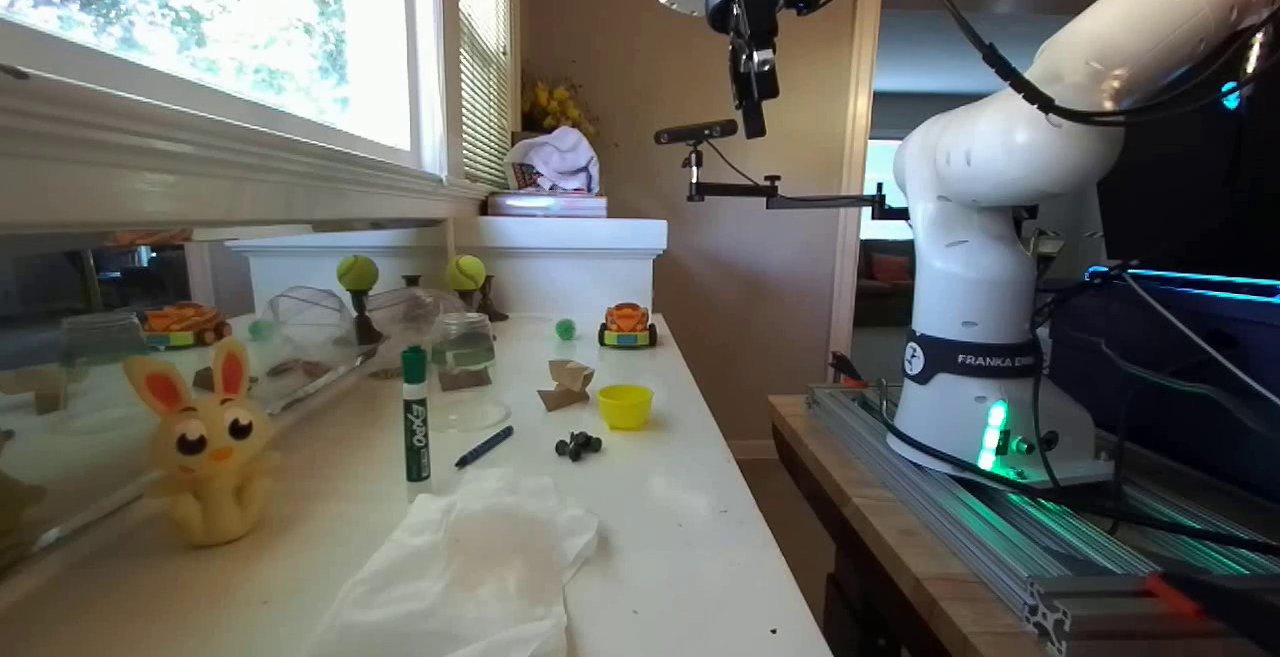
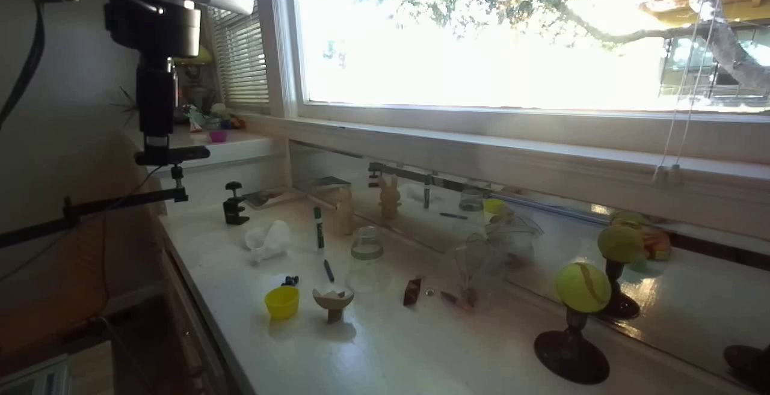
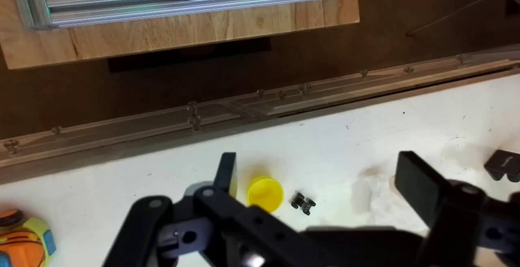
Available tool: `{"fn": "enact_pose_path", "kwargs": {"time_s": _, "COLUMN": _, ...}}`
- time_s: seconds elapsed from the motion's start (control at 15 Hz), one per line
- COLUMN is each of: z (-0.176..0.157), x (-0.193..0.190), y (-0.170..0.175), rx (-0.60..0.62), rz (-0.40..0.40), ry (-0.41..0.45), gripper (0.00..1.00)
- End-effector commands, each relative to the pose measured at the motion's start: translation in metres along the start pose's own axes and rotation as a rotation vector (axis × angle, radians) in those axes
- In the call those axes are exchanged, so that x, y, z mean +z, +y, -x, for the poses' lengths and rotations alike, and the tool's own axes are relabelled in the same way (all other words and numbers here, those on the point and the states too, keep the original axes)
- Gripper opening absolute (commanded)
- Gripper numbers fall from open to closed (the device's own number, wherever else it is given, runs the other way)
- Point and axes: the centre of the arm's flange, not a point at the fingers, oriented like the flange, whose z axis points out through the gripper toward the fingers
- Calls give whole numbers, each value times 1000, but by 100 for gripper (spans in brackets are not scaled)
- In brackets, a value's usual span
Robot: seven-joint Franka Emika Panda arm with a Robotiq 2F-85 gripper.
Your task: Put the tennis ball on top of the clear cup
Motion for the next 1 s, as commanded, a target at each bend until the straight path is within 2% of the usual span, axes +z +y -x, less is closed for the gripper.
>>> {"fn": "enact_pose_path", "kwargs": {"time_s": 0.0, "z": -19, "x": -10, "y": 14, "rx": 130, "rz": -52, "ry": 42, "gripper": 100}}
{"fn": "enact_pose_path", "kwargs": {"time_s": 0.33, "z": -79, "x": -43, "y": 86, "rx": 342, "rz": -111, "ry": 184, "gripper": 100}}
{"fn": "enact_pose_path", "kwargs": {"time_s": 0.53, "z": -117, "x": -64, "y": 119, "rx": 474, "rz": -98, "ry": 300, "gripper": 100}}
{"fn": "enact_pose_path", "kwargs": {"time_s": 0.6, "z": -127, "x": -67, "y": 124, "rx": 499, "rz": -69, "ry": 287, "gripper": 100}}
{"fn": "enact_pose_path", "kwargs": {"time_s": 0.67, "z": -93, "x": -50, "y": 118, "rx": 427, "rz": -79, "ry": 290, "gripper": 100}}
{"fn": "enact_pose_path", "kwargs": {"time_s": 0.93, "z": -121, "x": -52, "y": 125, "rx": 470, "rz": -61, "ry": 274, "gripper": 100}}
